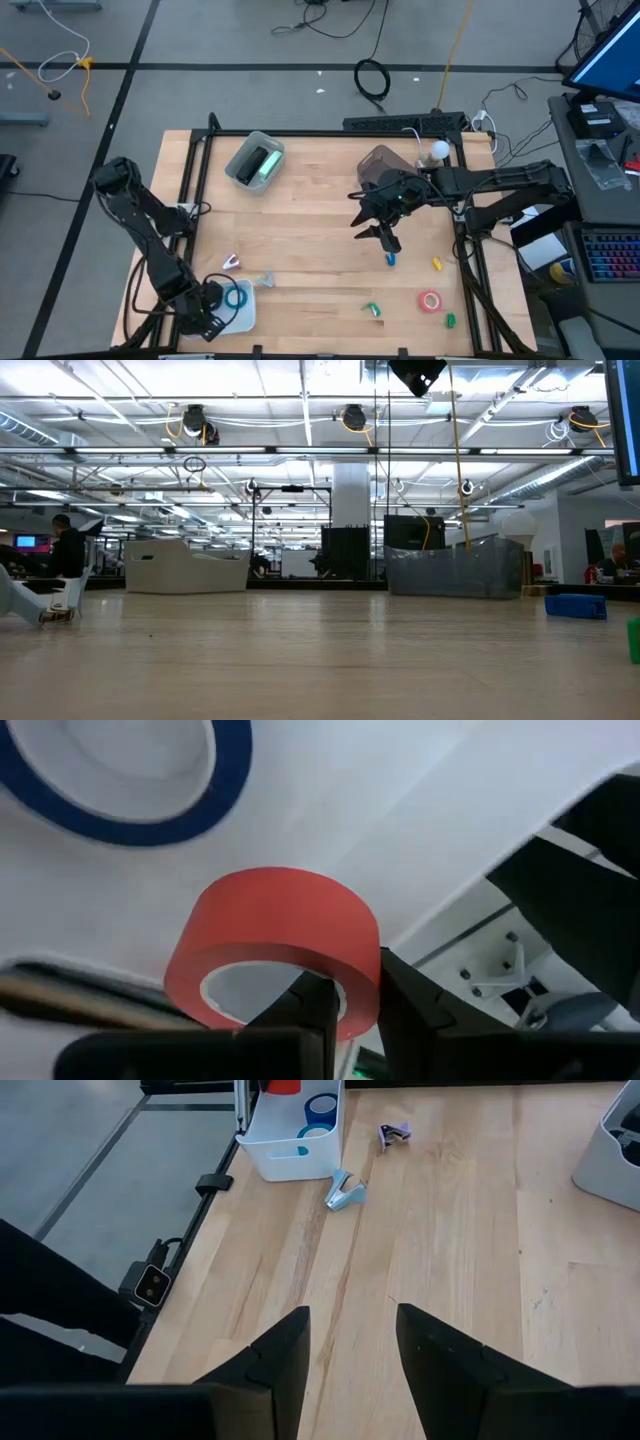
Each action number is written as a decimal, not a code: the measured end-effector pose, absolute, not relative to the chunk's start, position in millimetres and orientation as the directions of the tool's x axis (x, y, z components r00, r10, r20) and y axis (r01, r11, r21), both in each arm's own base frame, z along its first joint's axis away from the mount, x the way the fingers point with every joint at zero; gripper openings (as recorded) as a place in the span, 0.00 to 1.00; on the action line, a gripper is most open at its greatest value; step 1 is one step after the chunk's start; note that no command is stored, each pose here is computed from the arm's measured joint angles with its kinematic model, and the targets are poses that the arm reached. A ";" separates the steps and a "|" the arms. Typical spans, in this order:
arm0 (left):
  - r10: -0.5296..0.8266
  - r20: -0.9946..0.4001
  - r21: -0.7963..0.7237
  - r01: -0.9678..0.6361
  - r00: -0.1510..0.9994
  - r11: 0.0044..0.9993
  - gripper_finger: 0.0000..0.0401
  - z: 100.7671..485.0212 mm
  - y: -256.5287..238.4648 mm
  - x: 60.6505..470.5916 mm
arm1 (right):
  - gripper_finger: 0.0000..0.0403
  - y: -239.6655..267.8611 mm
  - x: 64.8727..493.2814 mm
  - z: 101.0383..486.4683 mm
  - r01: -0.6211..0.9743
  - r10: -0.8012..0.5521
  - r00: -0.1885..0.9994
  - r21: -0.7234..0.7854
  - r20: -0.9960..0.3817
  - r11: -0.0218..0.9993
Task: Pick and place Stapler, Stapler remover, tape
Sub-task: Put the red tape into the white bin, then put the pink tape into the white bin
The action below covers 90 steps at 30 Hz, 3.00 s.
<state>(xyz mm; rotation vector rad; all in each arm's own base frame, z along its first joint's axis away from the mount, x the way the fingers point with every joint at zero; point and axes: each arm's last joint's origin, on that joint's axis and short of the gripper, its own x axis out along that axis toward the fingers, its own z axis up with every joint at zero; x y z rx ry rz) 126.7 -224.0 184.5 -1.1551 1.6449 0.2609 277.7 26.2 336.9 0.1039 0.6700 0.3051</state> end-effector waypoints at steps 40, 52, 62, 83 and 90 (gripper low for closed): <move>-0.599 -0.794 -0.465 -0.739 0.105 0.487 0.23 178.3 -226.2 128.9 | 0.35 26.3 277.7 336.9 -0.245 0.312 0.741 0.193 -0.595 0.950; -0.598 -0.798 -0.435 -0.758 0.075 0.485 0.40 177.5 -225.4 127.6 | 0.36 26.3 277.7 336.9 -0.245 0.312 0.741 0.193 -0.595 0.950; -0.631 -0.762 -0.491 -0.764 0.143 0.420 0.36 194.9 -219.8 126.0 | 0.36 26.3 277.7 336.9 -0.245 0.312 0.741 0.193 -0.595 0.950; -0.104 -0.462 -0.827 -0.385 0.881 0.410 0.28 255.7 -182.5 166.2 | 0.36 28.2 218.1 335.8 0.005 0.313 0.501 0.364 -0.807 0.931; 0.024 -0.436 -0.774 -0.389 0.899 0.500 0.28 256.5 -167.1 180.8 | 0.36 44.6 174.7 342.5 0.262 0.344 0.370 0.452 -0.863 0.853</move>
